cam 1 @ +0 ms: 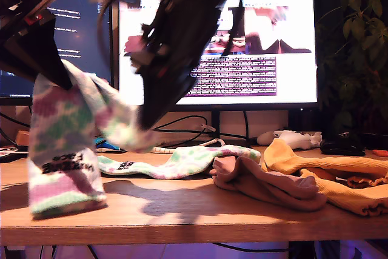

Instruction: Pair up the socks based on colour and pattern, by placing them on top of one another

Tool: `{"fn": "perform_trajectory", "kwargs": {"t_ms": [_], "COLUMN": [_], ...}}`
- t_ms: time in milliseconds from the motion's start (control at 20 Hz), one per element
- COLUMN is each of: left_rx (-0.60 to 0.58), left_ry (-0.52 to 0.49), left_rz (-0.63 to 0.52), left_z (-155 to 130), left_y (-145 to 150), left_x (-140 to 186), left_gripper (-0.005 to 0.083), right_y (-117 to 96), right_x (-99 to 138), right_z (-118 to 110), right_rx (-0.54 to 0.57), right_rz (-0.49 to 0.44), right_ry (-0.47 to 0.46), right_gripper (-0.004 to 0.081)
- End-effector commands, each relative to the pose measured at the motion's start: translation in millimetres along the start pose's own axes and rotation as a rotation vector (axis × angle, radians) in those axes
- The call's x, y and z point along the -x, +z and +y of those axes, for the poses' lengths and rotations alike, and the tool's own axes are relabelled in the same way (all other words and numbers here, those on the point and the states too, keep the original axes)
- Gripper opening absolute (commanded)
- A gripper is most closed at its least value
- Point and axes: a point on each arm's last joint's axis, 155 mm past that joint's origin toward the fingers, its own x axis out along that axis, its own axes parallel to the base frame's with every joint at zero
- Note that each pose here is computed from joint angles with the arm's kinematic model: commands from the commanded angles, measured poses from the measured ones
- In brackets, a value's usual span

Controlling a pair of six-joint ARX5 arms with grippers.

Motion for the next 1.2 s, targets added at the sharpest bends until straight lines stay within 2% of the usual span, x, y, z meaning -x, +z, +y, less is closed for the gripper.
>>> {"fn": "perform_trajectory", "kwargs": {"t_ms": [0, 200, 350, 450, 550, 700, 900, 1000, 1150], "left_rx": [-0.010, -0.036, -0.031, -0.023, -0.024, -0.029, -0.030, -0.029, -0.029], "left_ry": [-0.012, -0.045, -0.047, -0.052, -0.052, -0.054, -0.053, -0.054, -0.053], "left_rz": [-0.007, -0.008, 0.001, 0.021, 0.019, 0.006, 0.003, 0.005, 0.005], "left_z": [-3.7, -9.7, -10.6, -11.7, -11.7, -11.9, -11.8, -11.8, -11.7], "left_y": [0.5, 0.3, -2.0, -7.0, -6.6, -3.2, -2.6, -2.9, -3.1], "left_x": [2.8, 2.9, 2.7, 2.9, 2.8, 2.8, 2.8, 2.8, 2.8], "left_gripper": [0.0222, 0.0264, 0.0269, 0.0269, 0.0269, 0.0269, 0.0269, 0.0269, 0.0269], "right_y": [3.8, 1.6, 10.3, 8.1, 4.6, 12.8, 30.0, 28.2, 21.0], "right_x": [27.7, 60.3, 71.1, 80.8, 93.3, 97.2, 72.7, 51.3, 13.9], "right_z": [-5.4, -4.9, -15.9, -24.6, -24.3, -30.6, -39.2, -46.0, -61.4], "right_rx": [0.000, 0.003, 0.001, 0.024, 0.027, 0.020, 0.029, 0.054, 0.030], "right_rz": [-0.009, 0.036, 0.021, 0.050, 0.081, 0.051, 0.002, 0.018, 0.043], "right_ry": [-0.023, 0.001, -0.032, -0.067, -0.055, -0.072, -0.080, -0.078, -0.085], "right_gripper": [-0.0011, -0.0011, -0.0011, -0.0011, -0.0011, -0.0011, -0.0011, -0.0011, -0.0011]}}
